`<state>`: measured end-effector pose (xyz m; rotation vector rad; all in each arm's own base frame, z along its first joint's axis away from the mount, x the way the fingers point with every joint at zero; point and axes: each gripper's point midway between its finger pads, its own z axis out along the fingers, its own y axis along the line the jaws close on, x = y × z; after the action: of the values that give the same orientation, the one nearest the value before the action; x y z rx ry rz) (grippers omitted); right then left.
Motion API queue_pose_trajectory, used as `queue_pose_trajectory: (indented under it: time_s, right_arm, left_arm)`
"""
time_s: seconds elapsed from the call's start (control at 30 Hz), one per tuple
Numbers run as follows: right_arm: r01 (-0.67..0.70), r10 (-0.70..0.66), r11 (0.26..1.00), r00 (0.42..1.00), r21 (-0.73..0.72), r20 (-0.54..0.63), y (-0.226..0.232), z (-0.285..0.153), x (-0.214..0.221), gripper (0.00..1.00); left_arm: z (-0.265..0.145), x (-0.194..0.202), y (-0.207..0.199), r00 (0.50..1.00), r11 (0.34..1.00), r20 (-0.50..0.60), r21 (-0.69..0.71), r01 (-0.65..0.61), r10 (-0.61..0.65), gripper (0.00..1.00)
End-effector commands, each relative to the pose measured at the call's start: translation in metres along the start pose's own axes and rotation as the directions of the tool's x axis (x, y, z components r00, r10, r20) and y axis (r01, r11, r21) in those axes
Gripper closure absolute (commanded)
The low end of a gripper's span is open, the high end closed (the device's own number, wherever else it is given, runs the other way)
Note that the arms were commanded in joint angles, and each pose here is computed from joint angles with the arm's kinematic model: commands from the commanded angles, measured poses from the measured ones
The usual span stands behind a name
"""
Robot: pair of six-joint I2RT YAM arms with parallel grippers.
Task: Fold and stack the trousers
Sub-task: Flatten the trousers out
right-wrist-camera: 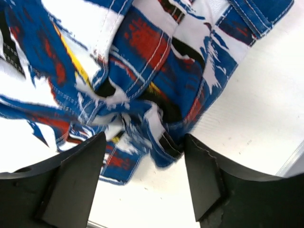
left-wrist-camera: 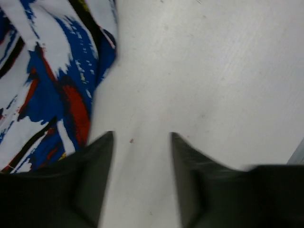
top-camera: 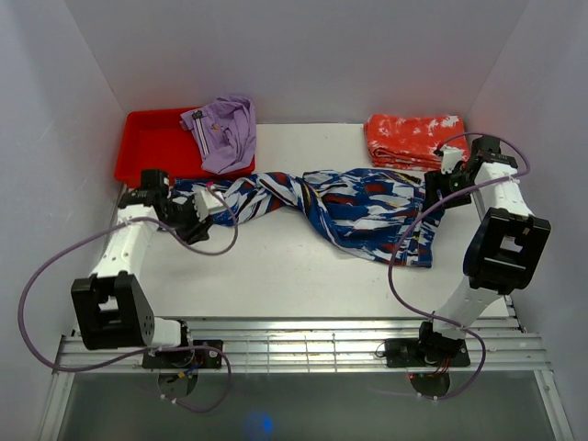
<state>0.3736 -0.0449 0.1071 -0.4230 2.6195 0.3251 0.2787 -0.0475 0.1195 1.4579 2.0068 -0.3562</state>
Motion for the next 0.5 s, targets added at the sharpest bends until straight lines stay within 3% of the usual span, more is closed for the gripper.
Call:
queue_pose_trajectory:
  time_s: [0.0,0.03,0.07,0.13,0.47]
  right_arm:
    - [0.020,-0.021,0.999,0.999,0.046,0.025,0.000,-0.035,-0.006,0.26]
    - [0.010,-0.010,0.999,1.000,0.049,0.004,0.003,-0.040,0.000,0.25]
    - [0.010,-0.010,0.999,1.000,0.051,0.008,0.004,-0.042,0.000,0.26]
    - [-0.064,0.065,0.998,0.994,0.018,-0.091,0.013,-0.041,0.034,0.25]
    - [-0.244,0.205,0.958,0.949,-0.149,-0.238,0.052,0.005,0.099,0.28]
  left_arm:
    - [0.004,-0.026,0.040,0.956,0.959,0.075,0.023,0.283,-0.284,0.19]
    - [0.012,-0.029,0.060,0.933,0.937,0.080,0.027,0.349,-0.350,0.12]
    - [0.006,-0.036,0.069,0.939,0.943,0.096,0.003,0.332,-0.331,0.12]
    - [0.040,-0.019,0.111,0.882,0.883,0.066,0.001,0.468,-0.468,0.11]
    - [0.083,0.023,0.141,0.843,0.843,-0.026,-0.048,0.536,-0.537,0.18]
